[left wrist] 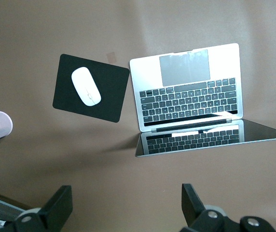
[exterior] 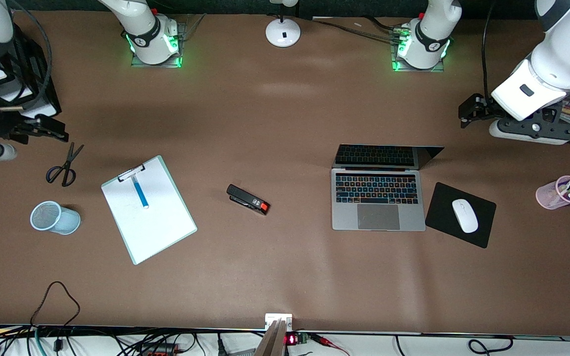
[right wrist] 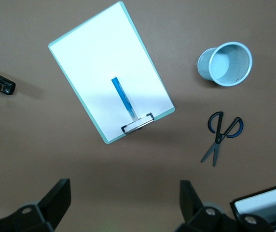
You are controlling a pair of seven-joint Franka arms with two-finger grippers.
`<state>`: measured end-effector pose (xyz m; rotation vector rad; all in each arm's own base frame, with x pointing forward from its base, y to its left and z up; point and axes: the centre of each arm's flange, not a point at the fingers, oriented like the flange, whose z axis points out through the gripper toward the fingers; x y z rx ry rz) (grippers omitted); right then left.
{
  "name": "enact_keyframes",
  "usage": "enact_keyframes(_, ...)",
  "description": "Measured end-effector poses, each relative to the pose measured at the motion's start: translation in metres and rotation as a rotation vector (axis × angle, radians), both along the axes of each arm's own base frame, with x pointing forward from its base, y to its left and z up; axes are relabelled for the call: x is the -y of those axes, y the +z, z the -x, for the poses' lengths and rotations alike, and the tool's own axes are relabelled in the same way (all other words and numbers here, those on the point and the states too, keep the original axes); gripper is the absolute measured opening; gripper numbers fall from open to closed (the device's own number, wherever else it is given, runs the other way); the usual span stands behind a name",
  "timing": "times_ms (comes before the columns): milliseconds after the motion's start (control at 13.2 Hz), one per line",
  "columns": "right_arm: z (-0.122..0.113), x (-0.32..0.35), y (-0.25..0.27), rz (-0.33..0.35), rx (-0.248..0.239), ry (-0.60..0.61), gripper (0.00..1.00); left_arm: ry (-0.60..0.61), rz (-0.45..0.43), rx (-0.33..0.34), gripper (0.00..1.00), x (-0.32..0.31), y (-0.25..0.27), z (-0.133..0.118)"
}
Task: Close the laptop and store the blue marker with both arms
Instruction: 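Reach the right gripper to the blue marker while the left gripper approaches the laptop lid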
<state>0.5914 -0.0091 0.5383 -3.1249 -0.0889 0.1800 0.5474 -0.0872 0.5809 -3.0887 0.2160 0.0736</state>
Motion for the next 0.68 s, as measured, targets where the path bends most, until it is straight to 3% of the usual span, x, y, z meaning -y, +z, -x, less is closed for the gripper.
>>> enact_keyframes(303,-0.020,-0.003,-0.057,0.005,-0.075,0.008,1.00,0.000,0.000,-0.003,1.00,0.000,-0.001,0.000)
enact_keyframes(681,-0.045,-0.020,-0.120,-0.006,-0.077,0.153,1.00,-0.004,-0.004,-0.058,1.00,0.002,-0.021,-0.006)
